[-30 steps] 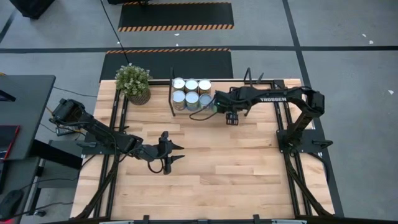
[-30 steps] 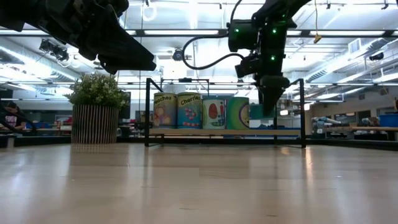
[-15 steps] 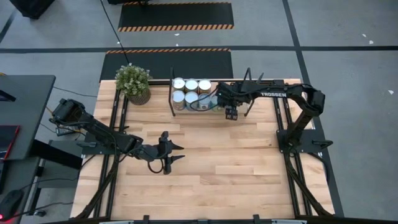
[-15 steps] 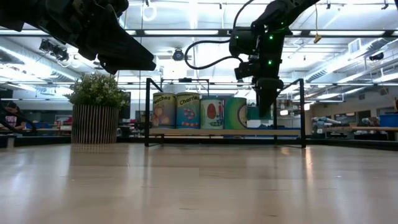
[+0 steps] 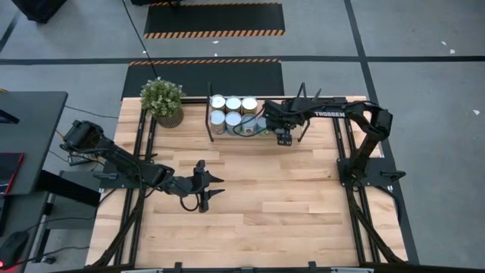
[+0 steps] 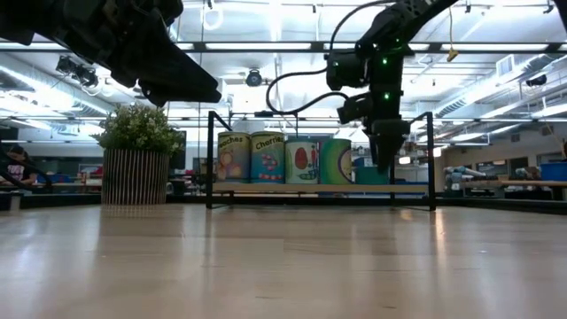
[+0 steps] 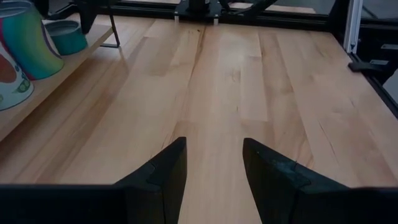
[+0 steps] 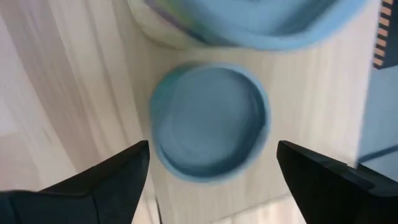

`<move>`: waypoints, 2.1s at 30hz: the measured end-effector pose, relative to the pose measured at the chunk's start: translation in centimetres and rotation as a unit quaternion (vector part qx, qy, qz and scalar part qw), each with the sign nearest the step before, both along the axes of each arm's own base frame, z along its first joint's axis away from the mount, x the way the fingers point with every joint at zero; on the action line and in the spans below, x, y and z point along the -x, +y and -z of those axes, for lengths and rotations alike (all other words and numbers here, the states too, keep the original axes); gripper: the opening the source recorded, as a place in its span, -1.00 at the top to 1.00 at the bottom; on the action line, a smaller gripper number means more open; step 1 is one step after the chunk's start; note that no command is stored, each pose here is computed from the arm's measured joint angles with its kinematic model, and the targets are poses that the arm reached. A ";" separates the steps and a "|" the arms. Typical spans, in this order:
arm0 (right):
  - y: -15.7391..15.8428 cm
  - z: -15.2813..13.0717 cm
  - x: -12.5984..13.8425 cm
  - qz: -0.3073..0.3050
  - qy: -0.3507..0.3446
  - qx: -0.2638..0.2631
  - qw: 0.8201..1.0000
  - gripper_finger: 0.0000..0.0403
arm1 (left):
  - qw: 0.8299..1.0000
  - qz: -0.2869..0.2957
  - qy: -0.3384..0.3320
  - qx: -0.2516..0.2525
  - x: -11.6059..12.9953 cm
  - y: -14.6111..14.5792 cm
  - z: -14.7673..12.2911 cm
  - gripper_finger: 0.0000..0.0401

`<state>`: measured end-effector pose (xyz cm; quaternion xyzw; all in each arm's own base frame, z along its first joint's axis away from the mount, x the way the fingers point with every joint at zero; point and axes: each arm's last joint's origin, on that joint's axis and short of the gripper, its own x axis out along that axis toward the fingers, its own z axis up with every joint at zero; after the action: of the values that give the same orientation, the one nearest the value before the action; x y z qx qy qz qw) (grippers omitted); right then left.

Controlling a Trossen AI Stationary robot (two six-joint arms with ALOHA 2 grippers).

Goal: Pick and place cans onto a shelf
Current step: Return to Home Position

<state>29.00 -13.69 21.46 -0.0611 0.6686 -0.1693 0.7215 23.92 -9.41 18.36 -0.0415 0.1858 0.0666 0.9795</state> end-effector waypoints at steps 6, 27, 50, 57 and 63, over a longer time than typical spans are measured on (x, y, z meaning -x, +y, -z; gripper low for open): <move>0.7 -2.1 -0.3 0.005 0.013 0.000 1.000 -0.78 | 1.000 0.000 0.003 -0.002 0.0 0.0 0.1 0.19; 9.1 -8.7 4.1 -0.066 -0.292 0.034 0.954 -0.78 | 0.975 -0.041 -0.207 -0.073 6.2 0.2 -1.9 0.21; 9.4 -8.0 13.4 -0.144 -0.587 0.011 0.797 -0.78 | 0.933 -0.127 -0.334 -0.032 13.1 5.6 -2.2 0.97; 9.4 -6.5 15.6 -0.132 -0.624 0.008 0.770 -0.78 | 0.928 -0.137 -0.344 -0.046 13.6 6.0 -2.7 0.97; 9.2 -5.3 17.1 -0.117 -0.639 0.007 0.760 -0.78 | 0.926 -0.178 -0.327 -0.060 13.9 6.4 -2.7 0.98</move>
<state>11.94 -4.46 26.73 -0.0212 0.0385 -0.0877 0.9952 10.01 -3.05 21.03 -0.0345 -0.1593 0.2334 0.9586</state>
